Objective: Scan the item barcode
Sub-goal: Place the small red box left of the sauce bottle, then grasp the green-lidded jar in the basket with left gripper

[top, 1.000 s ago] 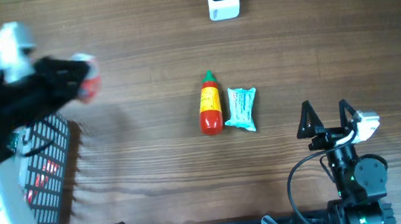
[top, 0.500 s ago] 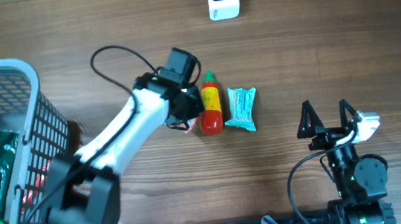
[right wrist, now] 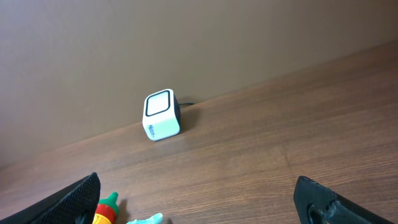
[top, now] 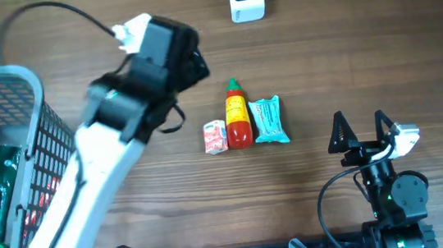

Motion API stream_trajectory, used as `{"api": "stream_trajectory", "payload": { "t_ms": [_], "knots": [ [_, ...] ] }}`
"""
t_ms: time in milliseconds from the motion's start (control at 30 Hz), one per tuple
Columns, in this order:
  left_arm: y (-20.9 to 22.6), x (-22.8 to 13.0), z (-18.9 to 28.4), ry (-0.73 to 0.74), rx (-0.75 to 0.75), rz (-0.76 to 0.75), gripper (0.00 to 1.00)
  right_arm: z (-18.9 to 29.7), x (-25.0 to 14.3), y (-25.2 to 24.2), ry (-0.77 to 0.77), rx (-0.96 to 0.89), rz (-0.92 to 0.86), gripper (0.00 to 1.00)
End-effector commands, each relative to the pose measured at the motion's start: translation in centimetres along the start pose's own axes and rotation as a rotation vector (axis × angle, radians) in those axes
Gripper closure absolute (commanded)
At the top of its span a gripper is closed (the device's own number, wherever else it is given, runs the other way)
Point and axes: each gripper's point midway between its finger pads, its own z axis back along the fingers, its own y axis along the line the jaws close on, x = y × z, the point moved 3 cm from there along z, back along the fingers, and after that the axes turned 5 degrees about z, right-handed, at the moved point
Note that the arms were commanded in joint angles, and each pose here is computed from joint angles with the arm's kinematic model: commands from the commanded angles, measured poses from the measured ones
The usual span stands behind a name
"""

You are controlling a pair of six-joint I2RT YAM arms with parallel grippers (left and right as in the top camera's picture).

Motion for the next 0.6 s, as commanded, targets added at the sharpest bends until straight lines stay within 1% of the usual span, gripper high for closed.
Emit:
{"api": "stream_trajectory", "payload": {
  "t_ms": [0, 67, 133, 167, 200, 233, 333, 367, 400, 433, 567],
  "knots": [
    [4.3, 6.0, 6.6, -0.267, 0.035, 0.111, 0.0, 0.0, 0.2, -0.1, -0.011, -0.006, 0.011, 0.0],
    [8.8, 7.6, 9.1, -0.334, 0.084, 0.278, 0.0, 0.0, 0.2, -0.1, -0.011, -0.006, 0.011, 0.0],
    [14.7, 8.6, 11.5, -0.408, 0.191, 0.493, 0.0, 0.0, 0.2, -0.1, -0.011, -0.005, 0.011, 0.0],
    [18.2, 8.8, 12.8, -0.458, 0.265, 0.632, 0.0, 0.0, 0.2, -0.1, -0.011, -0.006, 0.011, 0.0],
    [20.7, 8.6, 13.7, -0.492, 0.321, 0.758, 0.0, 0.0, 0.2, -0.1, -0.011, -0.006, 0.011, 0.0],
    [23.3, 7.9, 14.4, -0.513, 0.38, 0.916, 0.0, 0.0, 0.2, -0.1, -0.011, -0.006, 0.011, 0.0],
    [27.6, 6.8, 15.3, -0.563, 0.488, 1.19, 0.0, 0.0, 0.2, -0.1, -0.011, -0.006, 0.011, 0.0],
    [30.0, 6.2, 16.0, -0.602, 0.558, 1.317, 0.0, 0.0, 0.2, -0.1, -0.011, -0.006, 0.011, 0.0],
    [30.8, 5.9, 16.1, -0.614, 0.582, 1.361, 0.0, 0.0, 0.2, -0.1, -0.011, -0.006, 0.011, 0.0],
    [32.9, 5.6, 16.3, -0.622, 0.643, 1.438, 0.02, 0.0, 0.2, -0.1, -0.011, -0.006, 0.011, 0.0],
    [37.1, 3.5, 14.6, -0.555, 0.776, 1.729, 0.0, 0.0, 0.2, -0.1, -0.011, -0.006, 0.011, 0.0]
  ]
}}
